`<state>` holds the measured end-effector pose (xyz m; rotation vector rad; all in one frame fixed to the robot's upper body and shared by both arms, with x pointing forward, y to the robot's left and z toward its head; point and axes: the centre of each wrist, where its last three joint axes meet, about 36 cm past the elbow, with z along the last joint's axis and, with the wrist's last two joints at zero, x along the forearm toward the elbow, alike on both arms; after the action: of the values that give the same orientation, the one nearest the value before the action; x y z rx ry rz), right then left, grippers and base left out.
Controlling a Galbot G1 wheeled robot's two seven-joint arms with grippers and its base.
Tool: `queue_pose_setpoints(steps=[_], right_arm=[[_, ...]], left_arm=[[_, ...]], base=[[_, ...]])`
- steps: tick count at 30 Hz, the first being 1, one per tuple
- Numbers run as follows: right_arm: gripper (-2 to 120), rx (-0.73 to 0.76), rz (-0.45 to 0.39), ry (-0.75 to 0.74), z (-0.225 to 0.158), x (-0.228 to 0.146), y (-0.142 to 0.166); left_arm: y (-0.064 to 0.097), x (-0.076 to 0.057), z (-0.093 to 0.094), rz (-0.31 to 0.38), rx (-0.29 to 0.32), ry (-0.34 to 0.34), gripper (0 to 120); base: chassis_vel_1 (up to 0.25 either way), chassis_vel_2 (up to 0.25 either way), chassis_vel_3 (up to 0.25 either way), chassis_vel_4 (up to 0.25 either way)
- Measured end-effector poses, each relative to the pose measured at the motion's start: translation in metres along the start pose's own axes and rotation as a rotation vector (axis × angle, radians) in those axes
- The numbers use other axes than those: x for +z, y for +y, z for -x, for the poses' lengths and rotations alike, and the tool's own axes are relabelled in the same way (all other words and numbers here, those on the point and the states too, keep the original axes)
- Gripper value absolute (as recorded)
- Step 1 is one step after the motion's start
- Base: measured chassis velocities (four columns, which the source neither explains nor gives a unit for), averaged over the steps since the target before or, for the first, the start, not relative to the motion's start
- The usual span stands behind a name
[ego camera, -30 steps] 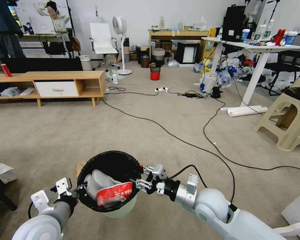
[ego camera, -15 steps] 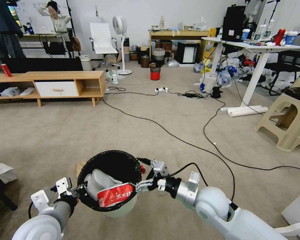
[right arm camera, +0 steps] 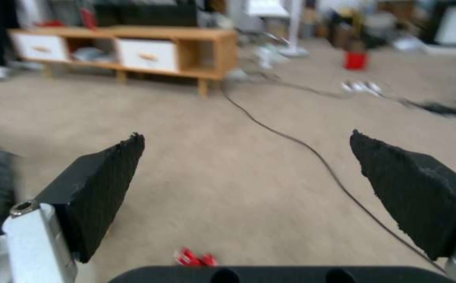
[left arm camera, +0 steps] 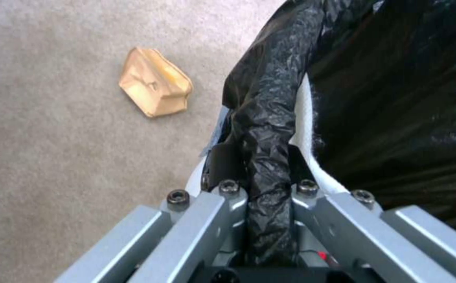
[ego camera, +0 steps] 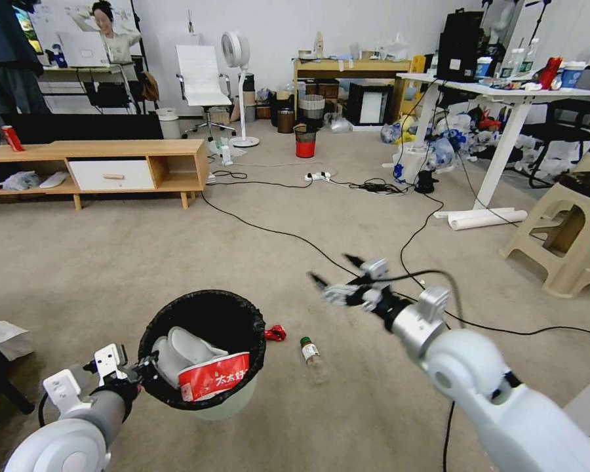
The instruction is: Pick up the trash bin and place the garbage on the floor into it.
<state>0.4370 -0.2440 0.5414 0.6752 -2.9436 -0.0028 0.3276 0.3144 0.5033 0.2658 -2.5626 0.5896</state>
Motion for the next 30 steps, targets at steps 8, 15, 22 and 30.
queue_pose_setpoints(steps=[8,15,22,30], right_arm=[[100,0.155,-0.010,0.145,0.006,0.023,-0.025],[100,0.213,-0.029,0.253,0.009,0.049,-0.025],[100,0.226,-0.066,0.302,0.002,0.083,-0.023],[100,0.226,-0.065,0.298,-0.003,0.099,-0.023]], left_arm=[[0.010,-0.006,0.000,-0.005,-0.016,-0.008,3],[0.012,-0.005,-0.001,-0.004,-0.019,-0.004,3],[0.010,-0.002,0.000,-0.004,-0.018,0.000,3],[0.005,-0.001,0.001,-0.002,-0.010,0.000,3]], base=[[0.000,0.000,0.000,0.000],[0.000,0.000,0.000,0.000],[0.000,0.000,0.000,0.000],[0.000,0.000,0.000,0.000]])
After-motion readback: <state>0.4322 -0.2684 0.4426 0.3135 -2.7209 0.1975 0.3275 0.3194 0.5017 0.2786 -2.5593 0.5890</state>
